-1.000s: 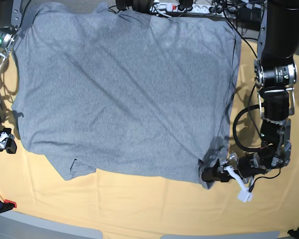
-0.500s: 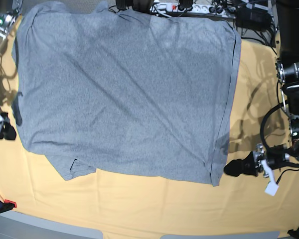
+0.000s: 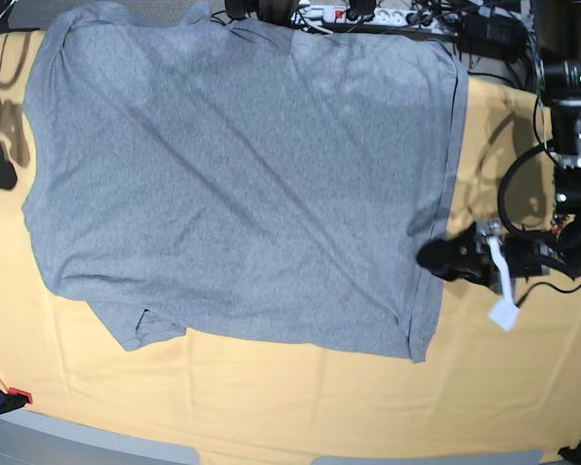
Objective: Layout the t-shirt on the table in an organized manner, then fold the t-shirt properly
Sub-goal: 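Release the hem and move both grippers to the shirt shoulders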
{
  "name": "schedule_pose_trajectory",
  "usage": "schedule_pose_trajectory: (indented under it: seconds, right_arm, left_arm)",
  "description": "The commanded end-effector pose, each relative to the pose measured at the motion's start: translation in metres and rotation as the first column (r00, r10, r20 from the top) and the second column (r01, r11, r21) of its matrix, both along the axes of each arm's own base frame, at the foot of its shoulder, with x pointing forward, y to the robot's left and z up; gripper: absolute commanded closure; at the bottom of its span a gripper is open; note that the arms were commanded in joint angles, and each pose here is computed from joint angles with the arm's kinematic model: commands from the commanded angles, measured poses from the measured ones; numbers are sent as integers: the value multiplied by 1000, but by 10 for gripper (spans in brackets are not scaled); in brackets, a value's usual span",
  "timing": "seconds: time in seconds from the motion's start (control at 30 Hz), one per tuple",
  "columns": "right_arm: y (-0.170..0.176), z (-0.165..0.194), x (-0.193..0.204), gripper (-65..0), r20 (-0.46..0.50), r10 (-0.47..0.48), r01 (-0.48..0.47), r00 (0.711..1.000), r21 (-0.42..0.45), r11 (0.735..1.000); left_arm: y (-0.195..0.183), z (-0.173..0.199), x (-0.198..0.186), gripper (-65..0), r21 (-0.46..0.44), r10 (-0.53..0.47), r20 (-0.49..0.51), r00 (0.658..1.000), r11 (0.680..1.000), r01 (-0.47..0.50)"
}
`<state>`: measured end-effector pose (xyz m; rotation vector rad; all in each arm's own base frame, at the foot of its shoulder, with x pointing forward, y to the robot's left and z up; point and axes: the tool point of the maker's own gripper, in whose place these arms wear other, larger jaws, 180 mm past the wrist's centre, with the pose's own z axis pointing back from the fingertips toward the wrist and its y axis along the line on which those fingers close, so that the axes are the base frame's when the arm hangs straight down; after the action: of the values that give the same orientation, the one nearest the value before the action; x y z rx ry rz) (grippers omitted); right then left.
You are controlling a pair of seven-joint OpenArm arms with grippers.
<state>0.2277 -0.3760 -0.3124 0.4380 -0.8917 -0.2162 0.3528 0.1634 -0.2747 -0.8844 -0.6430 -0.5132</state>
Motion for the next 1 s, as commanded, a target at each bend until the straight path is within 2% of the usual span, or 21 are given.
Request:
schedule_pose_trajectory:
  seconds: [0.0, 0.17, 0.33, 0.43, 0.8, 0.97]
  right_arm:
    - [-9, 24, 6, -362, 69, 1, 1, 998, -25, 1000]
    - [14, 26, -22, -362, 45, 58, -57, 997, -18, 998]
    - [48, 26, -50, -362, -5, 138, -138, 990, -85, 987]
    - [60, 24, -68, -362, -31, 148, -150, 988, -98, 984]
    - [68, 6, -131, -362, -162, 88, -99, 983, -60, 993]
    - [74, -4, -151, -362, -213, 72, -81, 974, -34, 996]
  left_arm:
    - [-4, 23, 3, -361, -13, -19, 81, 997, 1000, 21]
    - [-17, 32, -24, -361, 20, -81, 154, 985, 997, 78]
    - [-4, 47, -41, -361, 26, -34, 229, 973, 999, 28]
    - [10, 48, -54, -361, 34, 13, 245, 969, 999, -22]
    - [68, 30, -104, -361, 82, 198, 187, 962, 973, -216]
    - [81, 11, -129, -361, 112, 237, 110, 965, 962, -249]
